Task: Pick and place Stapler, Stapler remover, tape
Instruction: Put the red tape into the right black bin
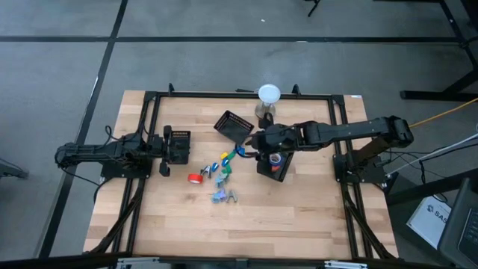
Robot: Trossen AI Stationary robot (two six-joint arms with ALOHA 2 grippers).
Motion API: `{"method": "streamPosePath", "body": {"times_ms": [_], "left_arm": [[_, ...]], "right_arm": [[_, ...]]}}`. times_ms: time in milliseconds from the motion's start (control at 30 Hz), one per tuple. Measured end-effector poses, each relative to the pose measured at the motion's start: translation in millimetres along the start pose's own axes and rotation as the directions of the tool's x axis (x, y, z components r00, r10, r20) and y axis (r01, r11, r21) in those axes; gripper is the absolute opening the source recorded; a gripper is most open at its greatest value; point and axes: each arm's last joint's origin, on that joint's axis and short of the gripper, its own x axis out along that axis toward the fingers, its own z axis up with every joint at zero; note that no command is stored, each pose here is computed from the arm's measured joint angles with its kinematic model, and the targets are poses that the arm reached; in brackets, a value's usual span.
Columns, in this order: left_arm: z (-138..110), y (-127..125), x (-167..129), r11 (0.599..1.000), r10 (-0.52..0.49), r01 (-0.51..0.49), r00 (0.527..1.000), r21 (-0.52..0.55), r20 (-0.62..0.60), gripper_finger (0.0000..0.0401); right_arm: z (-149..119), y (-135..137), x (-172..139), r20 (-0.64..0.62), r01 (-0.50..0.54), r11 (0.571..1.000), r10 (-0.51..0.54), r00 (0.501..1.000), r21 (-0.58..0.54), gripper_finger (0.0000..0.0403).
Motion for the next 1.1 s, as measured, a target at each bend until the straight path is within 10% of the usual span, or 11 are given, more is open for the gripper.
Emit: {"method": "streamPosePath", "body": {"times_ms": [267,1100], "left_arm": [[0,0,0,1.0,0.0,0.0,1.0,0.0,0.0,0.0088],[0,0,0,1.0,0.0,0.0,1.0,0.0,0.0,0.0088]], "right_arm": [[23,-2,-3,0.231,0.057,0.983,-0.016,0.973,-0.175,0.0158],[52,-5,-15,0.535,0.152,0.977,-0.05,0.843,-0.148,0.0158]]}}
